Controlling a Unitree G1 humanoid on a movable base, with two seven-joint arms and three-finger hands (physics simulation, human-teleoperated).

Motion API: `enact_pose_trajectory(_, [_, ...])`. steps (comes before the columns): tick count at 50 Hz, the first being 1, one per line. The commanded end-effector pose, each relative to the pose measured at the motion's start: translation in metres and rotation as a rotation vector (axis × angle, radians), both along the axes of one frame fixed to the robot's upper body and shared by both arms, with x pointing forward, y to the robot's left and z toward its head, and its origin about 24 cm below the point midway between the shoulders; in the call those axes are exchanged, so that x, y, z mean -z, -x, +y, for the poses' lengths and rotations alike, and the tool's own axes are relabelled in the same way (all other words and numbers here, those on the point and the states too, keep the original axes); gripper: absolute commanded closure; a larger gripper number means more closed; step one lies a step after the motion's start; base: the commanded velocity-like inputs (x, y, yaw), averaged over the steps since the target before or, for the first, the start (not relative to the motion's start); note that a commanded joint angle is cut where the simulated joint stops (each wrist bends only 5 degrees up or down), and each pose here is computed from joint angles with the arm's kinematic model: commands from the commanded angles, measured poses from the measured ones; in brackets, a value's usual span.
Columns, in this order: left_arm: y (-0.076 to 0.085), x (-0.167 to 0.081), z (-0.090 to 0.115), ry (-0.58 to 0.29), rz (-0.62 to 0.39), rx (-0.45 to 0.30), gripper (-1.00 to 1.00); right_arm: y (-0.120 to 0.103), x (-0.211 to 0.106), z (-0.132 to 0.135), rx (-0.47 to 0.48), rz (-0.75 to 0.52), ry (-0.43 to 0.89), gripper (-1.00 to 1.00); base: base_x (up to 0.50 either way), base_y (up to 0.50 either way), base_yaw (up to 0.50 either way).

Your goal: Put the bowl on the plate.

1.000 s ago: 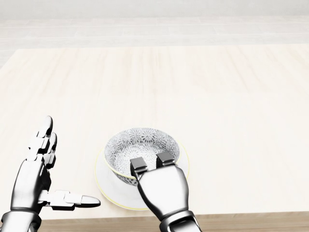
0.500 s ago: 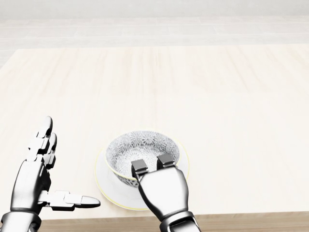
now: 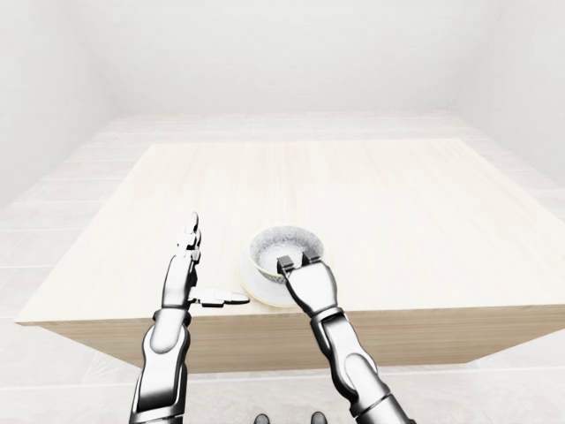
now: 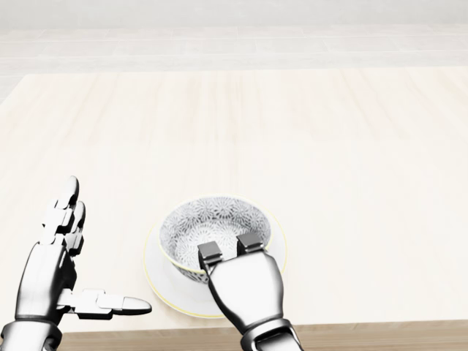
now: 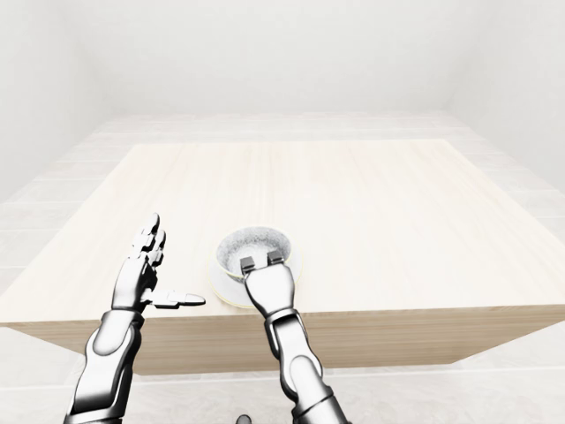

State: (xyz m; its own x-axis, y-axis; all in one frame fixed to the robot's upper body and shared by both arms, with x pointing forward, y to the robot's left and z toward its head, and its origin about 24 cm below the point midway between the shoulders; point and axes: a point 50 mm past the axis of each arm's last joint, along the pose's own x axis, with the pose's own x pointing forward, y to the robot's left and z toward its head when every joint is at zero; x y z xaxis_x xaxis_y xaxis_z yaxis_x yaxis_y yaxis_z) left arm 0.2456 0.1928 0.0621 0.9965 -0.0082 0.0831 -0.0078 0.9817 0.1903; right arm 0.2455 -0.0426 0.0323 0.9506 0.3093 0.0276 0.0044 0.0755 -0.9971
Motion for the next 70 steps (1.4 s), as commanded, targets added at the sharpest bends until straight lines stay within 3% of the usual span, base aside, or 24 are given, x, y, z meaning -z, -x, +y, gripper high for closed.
enact_pose_trajectory(1, [0.0006,-0.0006,0.0003,-0.001,-0.001,-0.001,-1.00,-0.0016,-0.0006,-0.0025,0.013,0.005,-0.057,0.69,0.00,0.00,0.00])
enact_pose_trajectory(20, [0.0001,-0.0029,0.0022,-0.003,-0.005,-0.005,-1.00,-0.0013,-0.0014,-0.0009,0.008,0.005,-0.051,0.64,0.00,0.00,0.00])
enact_pose_trajectory(35, [-0.0008,-0.0023,0.0019,-0.003,-0.004,-0.004,-1.00,-0.0031,-0.0005,-0.0017,0.012,0.005,-0.050,0.50,0.00,0.00,0.00])
enact_pose_trajectory(38, [-0.0008,-0.0022,0.0019,-0.003,-0.004,-0.004,-1.00,-0.0033,0.0001,-0.0020,0.013,0.007,-0.050,0.40,0.00,0.00,0.00])
enact_pose_trajectory(69, [-0.0002,-0.0009,0.0039,-0.002,-0.003,-0.010,-1.00,-0.0030,-0.0020,-0.0050,0.021,0.003,-0.052,0.25,0.00,0.00,0.00])
enact_pose_trajectory(70, [-0.0006,-0.0008,0.0043,-0.001,-0.003,-0.011,-1.00,-0.0032,-0.0022,-0.0054,0.022,0.002,-0.052,0.18,0.00,0.00,0.00])
